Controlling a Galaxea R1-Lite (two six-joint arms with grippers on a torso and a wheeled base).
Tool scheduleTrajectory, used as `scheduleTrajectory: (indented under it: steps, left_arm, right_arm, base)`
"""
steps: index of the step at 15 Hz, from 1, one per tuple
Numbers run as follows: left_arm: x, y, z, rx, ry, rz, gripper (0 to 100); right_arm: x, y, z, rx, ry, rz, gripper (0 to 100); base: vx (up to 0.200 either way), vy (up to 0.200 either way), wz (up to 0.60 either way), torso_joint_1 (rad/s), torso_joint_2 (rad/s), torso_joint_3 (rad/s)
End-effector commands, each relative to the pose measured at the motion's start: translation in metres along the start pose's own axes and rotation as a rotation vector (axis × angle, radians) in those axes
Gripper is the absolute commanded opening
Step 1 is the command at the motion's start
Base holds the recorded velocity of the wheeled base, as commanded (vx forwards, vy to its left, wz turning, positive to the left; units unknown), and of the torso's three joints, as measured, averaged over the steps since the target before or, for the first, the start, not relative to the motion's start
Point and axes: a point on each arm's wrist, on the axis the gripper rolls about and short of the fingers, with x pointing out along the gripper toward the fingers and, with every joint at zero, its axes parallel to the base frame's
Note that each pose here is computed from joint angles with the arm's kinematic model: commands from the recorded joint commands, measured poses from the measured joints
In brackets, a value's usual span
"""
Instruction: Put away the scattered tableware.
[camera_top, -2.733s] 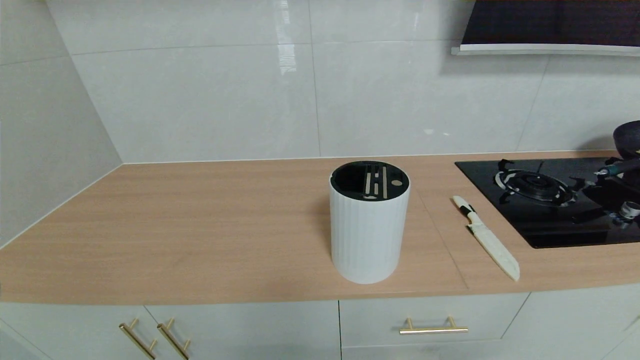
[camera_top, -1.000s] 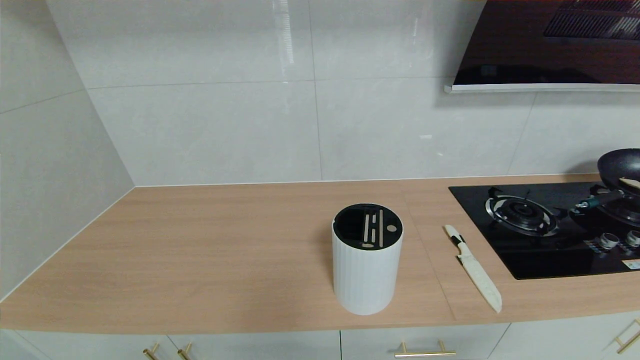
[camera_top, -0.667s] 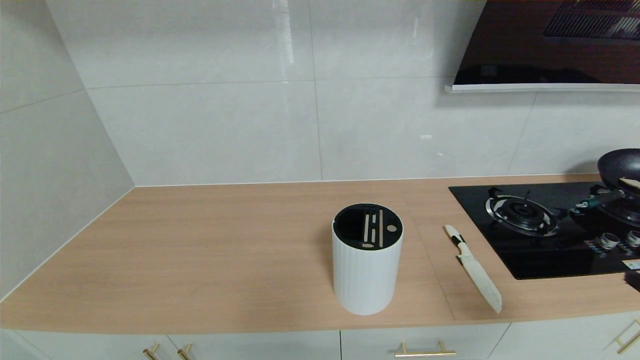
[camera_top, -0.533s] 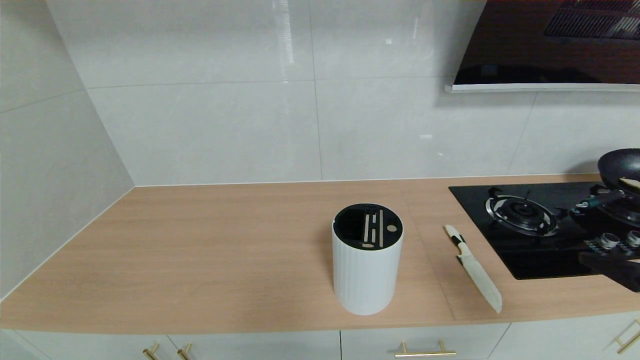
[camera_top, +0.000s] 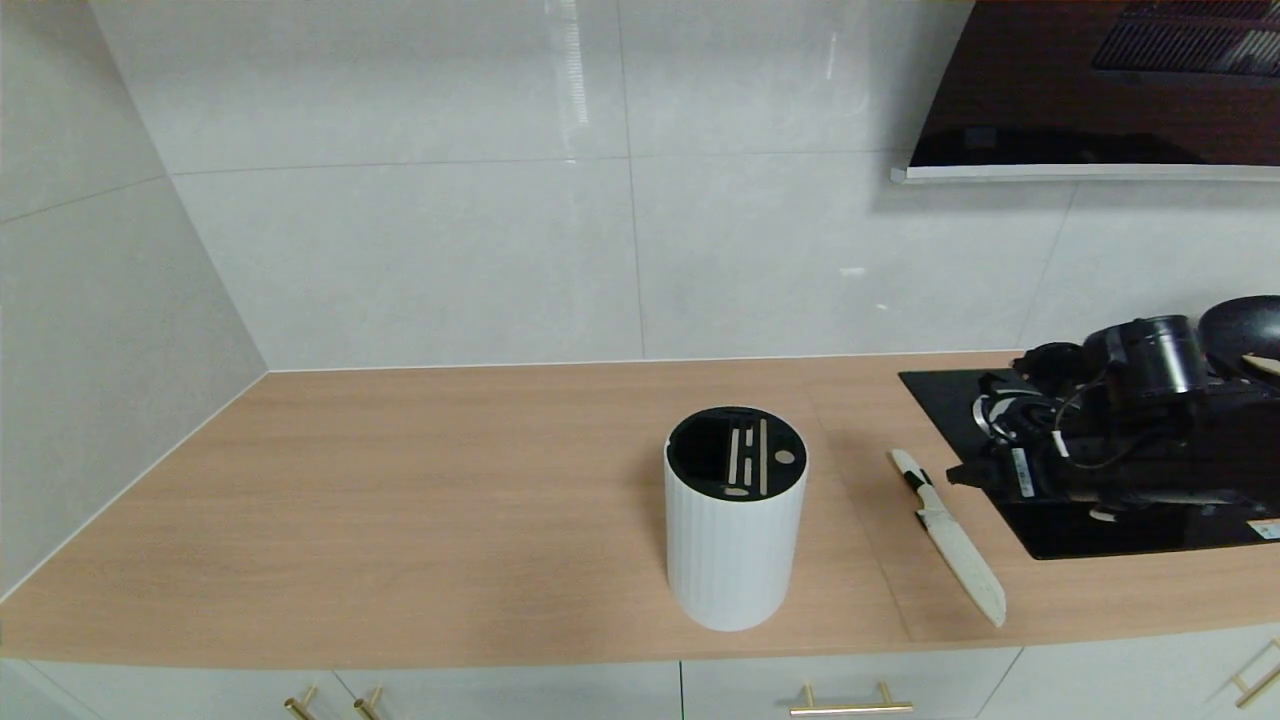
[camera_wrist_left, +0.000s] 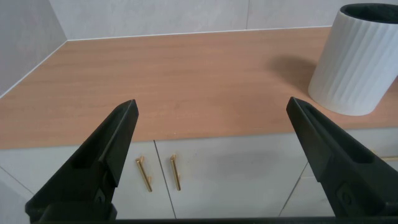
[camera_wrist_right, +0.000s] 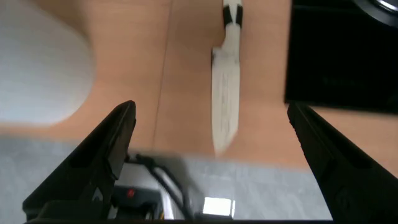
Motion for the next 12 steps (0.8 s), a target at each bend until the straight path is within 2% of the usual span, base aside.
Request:
scheduleTrajectory:
  steps: [1,7,12]
  left_arm:
    - [0.000,0.000,0.000,0.001,0.000,0.001,100]
    - [0.000,0.000,0.000,0.004,0.000,0.001,100]
    - [0.000,0.000,0.000,0.005,0.000,0.001,100]
  right_arm:
    - [0.072,-0.001,-0.023,-0.004,0.087,-0.007,100]
    - [0.117,-0.004,-0.043,-0.004,0.117,-0.049,100]
    - [0.126,-0.012,-0.048,0.012,0.116,-0.061,100]
  base:
    - [0.000,0.000,0.00,0.000,0.00,0.000]
    - [0.000,0.000,0.00,0.000,0.00,0.000]
    - [0.000,0.000,0.00,0.000,0.00,0.000]
